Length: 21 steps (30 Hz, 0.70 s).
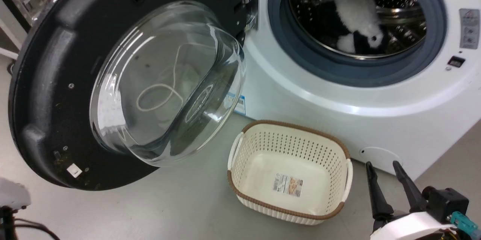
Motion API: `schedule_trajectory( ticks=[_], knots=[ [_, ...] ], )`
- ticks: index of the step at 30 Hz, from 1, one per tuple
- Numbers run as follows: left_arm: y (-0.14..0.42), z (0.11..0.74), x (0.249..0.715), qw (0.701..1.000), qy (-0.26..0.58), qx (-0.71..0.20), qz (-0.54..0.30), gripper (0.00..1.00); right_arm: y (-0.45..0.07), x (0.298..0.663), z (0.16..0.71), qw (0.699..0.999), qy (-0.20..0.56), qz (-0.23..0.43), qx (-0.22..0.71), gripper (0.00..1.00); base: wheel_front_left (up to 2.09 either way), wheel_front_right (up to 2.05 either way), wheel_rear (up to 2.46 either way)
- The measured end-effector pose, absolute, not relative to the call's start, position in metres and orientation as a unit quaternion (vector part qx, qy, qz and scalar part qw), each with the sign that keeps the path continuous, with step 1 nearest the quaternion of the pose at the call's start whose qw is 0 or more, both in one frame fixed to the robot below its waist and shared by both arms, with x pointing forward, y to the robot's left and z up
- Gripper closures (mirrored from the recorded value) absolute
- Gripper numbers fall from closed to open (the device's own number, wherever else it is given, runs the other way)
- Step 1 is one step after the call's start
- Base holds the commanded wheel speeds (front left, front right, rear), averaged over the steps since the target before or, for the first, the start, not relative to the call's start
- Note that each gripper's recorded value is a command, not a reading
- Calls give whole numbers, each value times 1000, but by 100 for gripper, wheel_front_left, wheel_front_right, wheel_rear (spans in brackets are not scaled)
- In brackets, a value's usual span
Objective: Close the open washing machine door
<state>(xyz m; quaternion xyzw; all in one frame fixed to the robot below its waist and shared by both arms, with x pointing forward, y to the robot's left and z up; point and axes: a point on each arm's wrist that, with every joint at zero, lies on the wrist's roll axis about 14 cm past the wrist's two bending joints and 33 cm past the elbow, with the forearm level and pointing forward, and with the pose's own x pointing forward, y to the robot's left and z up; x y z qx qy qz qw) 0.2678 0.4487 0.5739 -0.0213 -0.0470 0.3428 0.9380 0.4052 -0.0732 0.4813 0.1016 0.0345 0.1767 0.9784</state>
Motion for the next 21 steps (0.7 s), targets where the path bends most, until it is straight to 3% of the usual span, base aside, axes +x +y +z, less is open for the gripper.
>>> schedule_trajectory(
  ticks=[6,11,21],
  knots=[
    [439,556,288,955,0,-53,290,100,-68,411,475,977,42,182,105,0,0,0,0],
    [421,545,295,960,38,-132,244,100,-61,413,475,974,43,190,114,0,0,0,0],
    [365,528,281,942,119,-285,129,100,-42,415,483,968,32,211,136,0,0,0,0]
  ],
)
